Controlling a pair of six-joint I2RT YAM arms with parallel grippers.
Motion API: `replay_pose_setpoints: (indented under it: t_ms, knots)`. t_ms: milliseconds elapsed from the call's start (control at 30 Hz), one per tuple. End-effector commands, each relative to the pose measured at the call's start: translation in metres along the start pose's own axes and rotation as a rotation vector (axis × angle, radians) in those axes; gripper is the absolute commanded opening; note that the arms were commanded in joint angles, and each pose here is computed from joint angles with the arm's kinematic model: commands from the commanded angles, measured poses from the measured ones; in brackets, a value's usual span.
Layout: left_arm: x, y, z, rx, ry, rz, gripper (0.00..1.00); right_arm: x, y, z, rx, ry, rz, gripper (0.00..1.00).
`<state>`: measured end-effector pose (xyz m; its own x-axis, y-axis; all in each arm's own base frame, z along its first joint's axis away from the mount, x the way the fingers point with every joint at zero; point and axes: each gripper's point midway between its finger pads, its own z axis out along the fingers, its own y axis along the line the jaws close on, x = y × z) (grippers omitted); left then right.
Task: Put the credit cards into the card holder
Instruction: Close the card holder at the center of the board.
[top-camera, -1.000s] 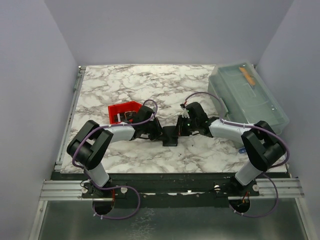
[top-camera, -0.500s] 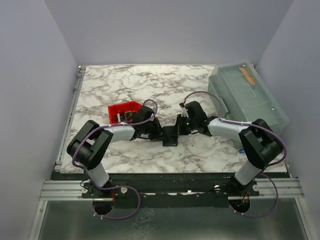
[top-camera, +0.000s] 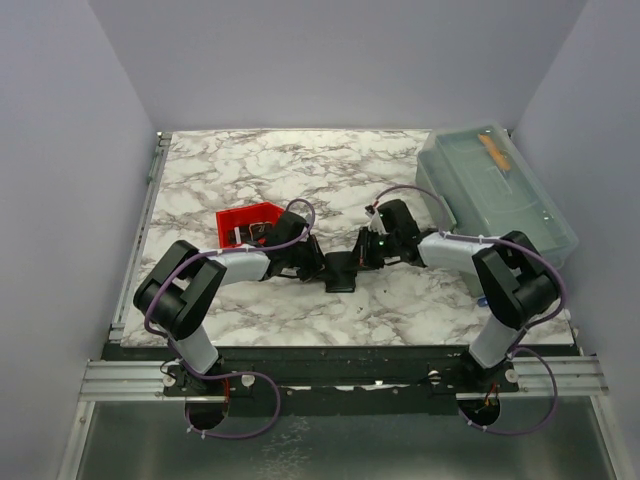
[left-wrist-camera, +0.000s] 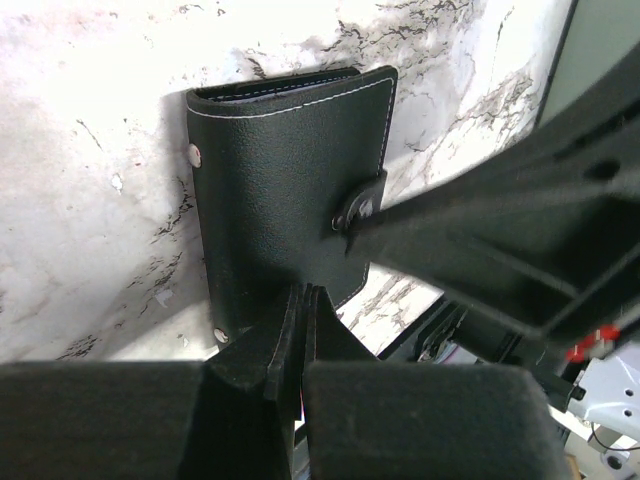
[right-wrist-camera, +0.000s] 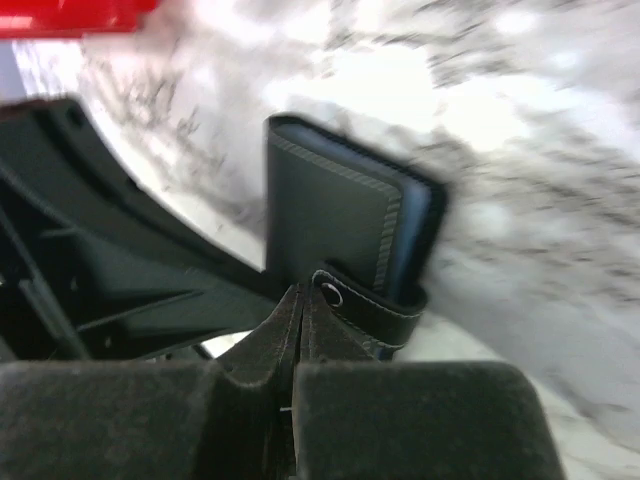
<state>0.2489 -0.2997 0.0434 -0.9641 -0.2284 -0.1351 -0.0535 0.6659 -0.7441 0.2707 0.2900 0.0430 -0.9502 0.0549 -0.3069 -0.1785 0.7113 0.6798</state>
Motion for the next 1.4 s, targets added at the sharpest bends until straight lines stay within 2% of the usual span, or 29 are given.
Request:
replay_pose_setpoints:
  t_ms: [0,200,333,400,433,533,600,767,933,1167,1233,1367]
  knots:
    - [0.008,0.025,0.002,-0.091,0.012,-0.001,0.01,0.004,-0.026,0.002,-0.028,0.051,0.144,0.0]
    - [0.008,0.022,0.0,-0.082,0.007,0.004,0.01,0.006,-0.041,0.019,-0.081,0.139,0.219,0.0]
    - [0.007,0.017,-0.002,-0.068,0.01,0.014,0.01,0.012,-0.015,0.015,-0.267,0.194,0.169,0.0]
    - [0.006,0.015,-0.003,-0.061,0.007,0.021,0.01,0.007,-0.005,0.005,-0.279,0.174,0.134,0.0]
    - [0.006,0.014,-0.003,-0.061,0.006,0.023,0.01,0.003,-0.003,-0.001,-0.245,0.163,0.114,0.03]
    - [0.004,0.012,-0.003,-0.055,0.003,0.03,0.01,-0.007,-0.002,-0.019,-0.077,0.135,0.056,0.25]
    - [0.005,0.011,-0.003,-0.051,0.008,0.031,0.01,-0.013,-0.003,-0.03,0.045,0.105,0.035,0.34]
    - [0.004,0.008,-0.003,-0.043,0.009,0.031,0.01,-0.014,-0.023,-0.047,0.373,0.026,0.058,0.45]
    - [0.003,0.005,-0.005,-0.036,0.005,0.034,0.01,-0.011,-0.017,-0.039,0.554,-0.018,0.043,0.54]
    - [0.005,0.008,-0.005,-0.044,0.007,0.039,0.01,-0.011,-0.024,-0.031,0.757,-0.037,-0.015,0.53]
    - [0.005,0.009,-0.005,-0.048,0.008,0.041,0.01,-0.014,-0.026,-0.03,0.793,-0.041,-0.039,0.49]
    - [0.004,0.01,-0.004,-0.046,0.008,0.043,0.01,-0.016,-0.028,-0.028,0.817,-0.049,-0.056,0.34]
